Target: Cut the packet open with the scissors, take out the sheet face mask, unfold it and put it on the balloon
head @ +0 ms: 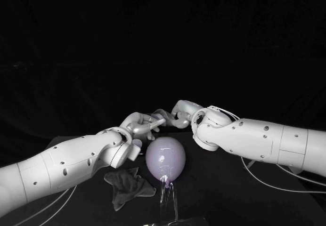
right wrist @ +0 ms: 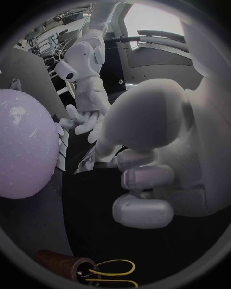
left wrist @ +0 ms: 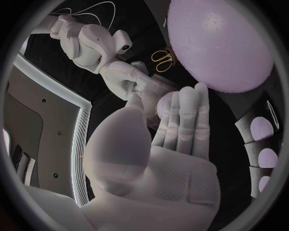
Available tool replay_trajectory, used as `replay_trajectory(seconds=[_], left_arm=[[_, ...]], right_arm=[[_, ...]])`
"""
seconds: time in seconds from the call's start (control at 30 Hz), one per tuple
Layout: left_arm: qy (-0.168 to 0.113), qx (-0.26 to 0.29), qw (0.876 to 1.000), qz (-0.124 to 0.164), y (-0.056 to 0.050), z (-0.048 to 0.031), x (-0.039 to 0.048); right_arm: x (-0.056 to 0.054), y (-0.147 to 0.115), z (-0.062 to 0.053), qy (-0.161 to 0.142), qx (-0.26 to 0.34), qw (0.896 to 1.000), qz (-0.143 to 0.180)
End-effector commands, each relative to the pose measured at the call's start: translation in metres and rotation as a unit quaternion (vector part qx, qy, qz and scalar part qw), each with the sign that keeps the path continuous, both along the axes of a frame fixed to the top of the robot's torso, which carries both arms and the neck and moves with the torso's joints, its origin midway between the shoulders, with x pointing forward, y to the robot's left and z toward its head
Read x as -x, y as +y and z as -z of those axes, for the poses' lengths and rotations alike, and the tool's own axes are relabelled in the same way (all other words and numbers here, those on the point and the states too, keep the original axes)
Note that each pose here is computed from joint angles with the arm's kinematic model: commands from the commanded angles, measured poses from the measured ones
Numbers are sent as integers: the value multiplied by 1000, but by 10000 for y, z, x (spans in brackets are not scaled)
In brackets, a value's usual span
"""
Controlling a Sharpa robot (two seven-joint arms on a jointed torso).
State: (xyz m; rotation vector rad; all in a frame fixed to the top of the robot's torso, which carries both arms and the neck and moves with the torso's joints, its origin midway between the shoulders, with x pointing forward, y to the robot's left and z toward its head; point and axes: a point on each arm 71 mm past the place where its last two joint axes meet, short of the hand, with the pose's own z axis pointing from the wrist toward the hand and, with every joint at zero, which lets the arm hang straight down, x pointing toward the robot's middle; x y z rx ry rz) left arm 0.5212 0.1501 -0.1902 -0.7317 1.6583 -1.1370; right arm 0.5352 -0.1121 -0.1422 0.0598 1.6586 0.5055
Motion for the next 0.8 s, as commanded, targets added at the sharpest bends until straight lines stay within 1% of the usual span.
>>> replay_trajectory(seconds=[0.03,0.17,0.3,0.37,0.53,0.8], left_arm=[[16,-11,1000,-18,-27,2,-24],[19,-11,1000,-17,-95,-4,-37],[18,-9,1000,-8,-172,-14,-39],[20,-9,1000,-5,-191,-12,-44],[24,-12,1000,-4,-194,-1,-72],[28,-13,1000,-4,-199,6,-82]], right_arm=[[15,33,-4,-6,15,1000,-6],[22,60,9,-1,19,1000,-9],[33,97,23,2,21,1000,-13],[40,111,26,3,20,1000,-15],[65,149,31,3,20,1000,-21],[94,179,32,3,20,999,-27]])
